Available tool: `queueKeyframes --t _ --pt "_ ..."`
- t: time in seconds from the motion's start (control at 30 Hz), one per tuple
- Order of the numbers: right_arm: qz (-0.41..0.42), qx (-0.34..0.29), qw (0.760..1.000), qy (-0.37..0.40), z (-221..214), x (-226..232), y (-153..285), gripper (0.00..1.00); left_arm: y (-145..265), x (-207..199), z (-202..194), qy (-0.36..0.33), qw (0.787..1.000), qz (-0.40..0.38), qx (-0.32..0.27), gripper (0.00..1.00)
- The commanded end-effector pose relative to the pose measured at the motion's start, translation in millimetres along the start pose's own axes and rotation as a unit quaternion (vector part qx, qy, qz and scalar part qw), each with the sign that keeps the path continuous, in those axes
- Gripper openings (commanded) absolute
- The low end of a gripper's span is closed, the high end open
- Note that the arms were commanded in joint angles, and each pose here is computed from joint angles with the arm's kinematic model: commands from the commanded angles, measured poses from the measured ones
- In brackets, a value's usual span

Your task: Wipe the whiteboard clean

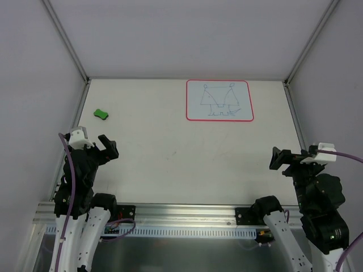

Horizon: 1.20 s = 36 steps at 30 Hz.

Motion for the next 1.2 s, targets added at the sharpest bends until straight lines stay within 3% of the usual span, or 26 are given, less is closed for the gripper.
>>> queueKeyframes --t 0.0,0.27,0.4,0.63,0.67,0.77,0.87,1.17 --pt "0.024 0.018 0.999 -0.012 2 15 -18 0.99 -4 -6 2 -0.002 1.0 -0.014 -0.005 0.99" --pt "0.077 0.133 0.987 -0.043 -12 63 -83 0.99 -6 -6 0 -0.005 1.0 -0.016 -0.001 0.99" --pt "0.068 0.201 0.976 -0.045 -33 84 -144 0.99 -6 -7 0 -0.006 1.0 -0.018 -0.002 0.99" --pt "0.027 0.238 0.97 -0.042 -62 107 -249 0.99 -6 -7 -1 -0.01 1.0 -0.019 -0.001 0.99" --pt "0.021 0.274 0.961 -0.032 -90 111 -268 0.99 -6 -7 -1 -0.01 1.0 -0.019 -0.001 0.99" --pt "0.027 0.306 0.951 -0.03 -121 126 -308 0.97 -6 -7 -1 -0.01 1.0 -0.018 -0.001 0.99" --pt "0.042 0.309 0.949 -0.04 -133 136 -336 0.9 -6 -7 -1 -0.012 1.0 -0.018 0.0 0.99" --pt "0.047 0.365 0.927 -0.068 -194 155 -372 0.86 -8 -6 -3 -0.014 1.0 -0.016 0.007 0.99"
Point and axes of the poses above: each gripper's point midway between its finger pads, its own y axis back along the fingers, its own x axis along the line the jaws close on, z = x × y, the point moved 2 cm from there along y, back along the fingers, and after that the axes turned 1 degree about y, right-handed, at the moved point
